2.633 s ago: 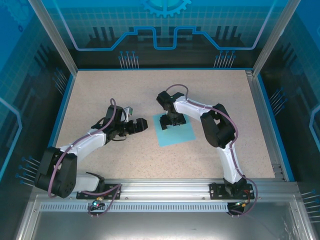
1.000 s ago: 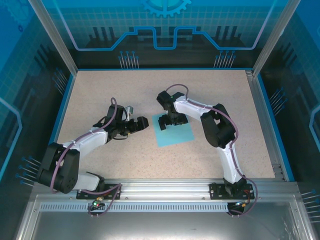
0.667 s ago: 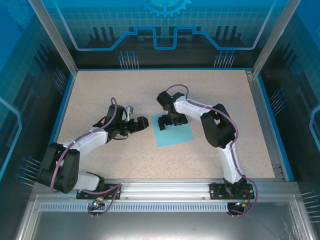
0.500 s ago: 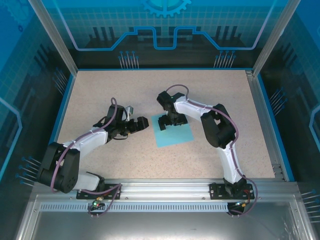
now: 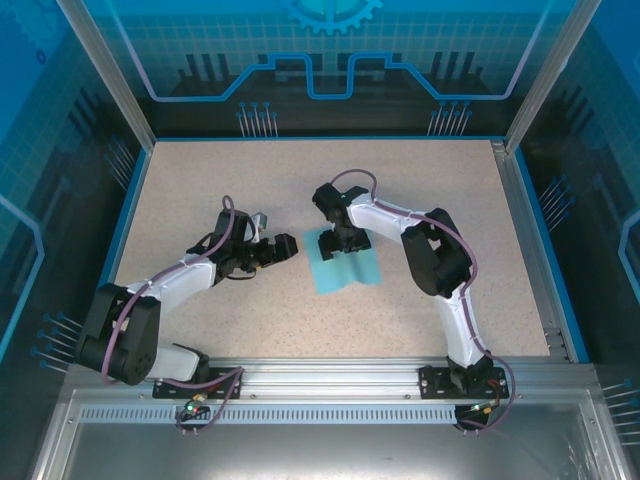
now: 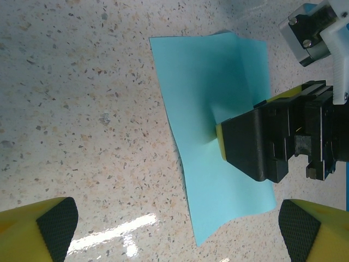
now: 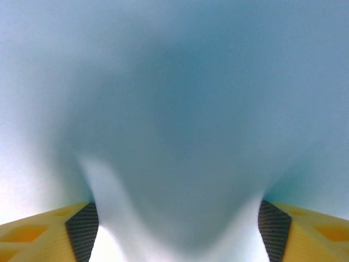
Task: Fold a paper plane with a square sheet of paper (pick it up from the middle)
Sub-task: Fold the square sheet of paper in half at the center of the table.
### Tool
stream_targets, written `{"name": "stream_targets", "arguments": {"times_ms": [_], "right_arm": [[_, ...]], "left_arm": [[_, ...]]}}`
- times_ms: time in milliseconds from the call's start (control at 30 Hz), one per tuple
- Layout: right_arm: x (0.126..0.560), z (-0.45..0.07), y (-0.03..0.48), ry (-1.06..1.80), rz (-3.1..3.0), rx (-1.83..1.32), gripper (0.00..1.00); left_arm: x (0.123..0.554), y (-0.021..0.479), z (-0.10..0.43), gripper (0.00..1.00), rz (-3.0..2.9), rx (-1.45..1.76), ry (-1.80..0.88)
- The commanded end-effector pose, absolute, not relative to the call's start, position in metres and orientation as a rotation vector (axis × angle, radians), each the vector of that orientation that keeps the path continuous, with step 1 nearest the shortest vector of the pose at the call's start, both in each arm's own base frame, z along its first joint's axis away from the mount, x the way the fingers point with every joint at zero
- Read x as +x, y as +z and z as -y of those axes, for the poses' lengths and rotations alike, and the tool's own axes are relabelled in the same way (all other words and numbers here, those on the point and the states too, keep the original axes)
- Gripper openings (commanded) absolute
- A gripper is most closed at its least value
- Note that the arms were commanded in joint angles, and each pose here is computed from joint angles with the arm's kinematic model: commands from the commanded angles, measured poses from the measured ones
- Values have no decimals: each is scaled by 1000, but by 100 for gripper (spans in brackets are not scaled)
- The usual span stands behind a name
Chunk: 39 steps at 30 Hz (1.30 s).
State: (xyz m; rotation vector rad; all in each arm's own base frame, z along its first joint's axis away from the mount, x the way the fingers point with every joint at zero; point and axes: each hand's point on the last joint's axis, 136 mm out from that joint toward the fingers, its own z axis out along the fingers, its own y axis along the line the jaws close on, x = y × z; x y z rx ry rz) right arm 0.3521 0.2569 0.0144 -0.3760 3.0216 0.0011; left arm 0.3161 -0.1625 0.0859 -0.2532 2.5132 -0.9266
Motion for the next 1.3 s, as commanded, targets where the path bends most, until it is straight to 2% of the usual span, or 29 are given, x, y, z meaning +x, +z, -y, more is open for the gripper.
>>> {"name": "stream_targets", "arguments": {"times_ms": [0,67,167,267,333,567,733,1067,1267], "right_arm": [[339,-250,10,-23,-3068,-378,67],[342,-249,17,-3,-3054,-359,54],[343,-253,30,63,-3025,-352,43],[343,-261,45,178,-2991,-337,33],[342,-267,59,284,-2963,-314,31],[339,-306,117,979,-2753,-212,32],[343,-318,131,1254,-2649,-128,33],[343,-298,61,1264,-2748,117,37],[338,-284,51,1168,-2791,111,38]], "left_arm": [[320,94,167,99,-2499,-241,-961],[320,94,167,99,-2498,-241,-958],[320,95,166,99,-2499,-243,-956],[321,95,167,99,-2498,-249,-957],[322,96,166,99,-2498,-267,-961],[326,96,174,99,-2498,-323,-1039],[332,105,183,99,-2467,-337,-1136],[336,101,190,99,-2473,-364,-1197],[335,99,190,99,-2481,-361,-1191]]}}
